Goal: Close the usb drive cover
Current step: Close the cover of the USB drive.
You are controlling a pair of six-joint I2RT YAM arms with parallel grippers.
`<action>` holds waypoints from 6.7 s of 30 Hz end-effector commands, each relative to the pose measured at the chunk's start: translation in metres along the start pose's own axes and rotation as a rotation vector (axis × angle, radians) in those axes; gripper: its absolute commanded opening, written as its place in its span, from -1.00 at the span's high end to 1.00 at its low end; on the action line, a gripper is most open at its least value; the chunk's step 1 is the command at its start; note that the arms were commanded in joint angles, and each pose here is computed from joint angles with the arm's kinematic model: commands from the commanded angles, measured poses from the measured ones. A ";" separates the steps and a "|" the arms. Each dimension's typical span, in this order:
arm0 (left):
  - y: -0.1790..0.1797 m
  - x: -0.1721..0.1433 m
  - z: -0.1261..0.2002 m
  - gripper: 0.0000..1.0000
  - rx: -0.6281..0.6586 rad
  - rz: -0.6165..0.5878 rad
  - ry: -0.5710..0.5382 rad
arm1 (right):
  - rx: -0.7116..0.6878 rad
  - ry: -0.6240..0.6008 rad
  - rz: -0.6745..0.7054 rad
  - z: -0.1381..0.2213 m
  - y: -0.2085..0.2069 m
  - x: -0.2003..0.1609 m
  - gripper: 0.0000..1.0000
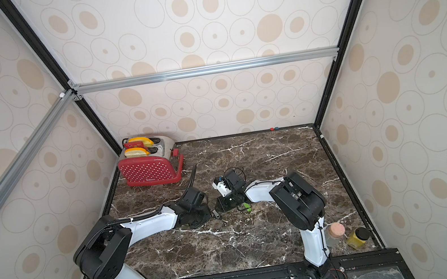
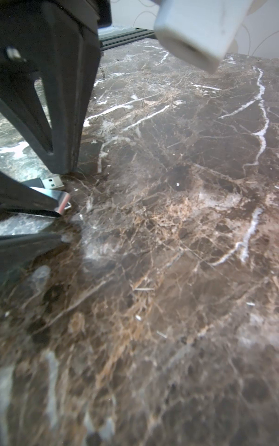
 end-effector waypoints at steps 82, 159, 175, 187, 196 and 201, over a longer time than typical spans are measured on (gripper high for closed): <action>0.008 -0.002 0.034 1.00 -0.006 0.006 -0.079 | -0.116 0.154 -0.078 -0.004 -0.014 -0.045 1.00; -0.023 0.003 0.007 1.00 0.168 0.084 -0.032 | -0.016 0.157 -0.116 -0.009 0.000 -0.061 1.00; -0.006 -0.001 0.022 1.00 0.143 0.064 -0.037 | -0.053 0.149 -0.155 0.000 -0.012 -0.061 1.00; -0.006 -0.002 0.015 1.00 0.141 0.062 -0.024 | -0.037 0.169 -0.134 -0.007 -0.002 -0.061 1.00; 0.000 0.021 0.046 1.00 0.128 0.037 -0.124 | -0.273 0.108 -0.062 0.042 -0.012 -0.034 1.00; -0.007 0.038 0.074 0.66 0.122 -0.024 -0.212 | -0.462 0.026 0.049 0.088 -0.007 -0.005 1.00</action>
Point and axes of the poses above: each gripper's point midway between its finger pads, its own z axis back along the fingers, its own y axis along the line the jaws close on, x = y × z, the point moved 8 cm from there along z, back along the fingers, and after that the axes turned 5 degrees about z, right-handed, at the moved point
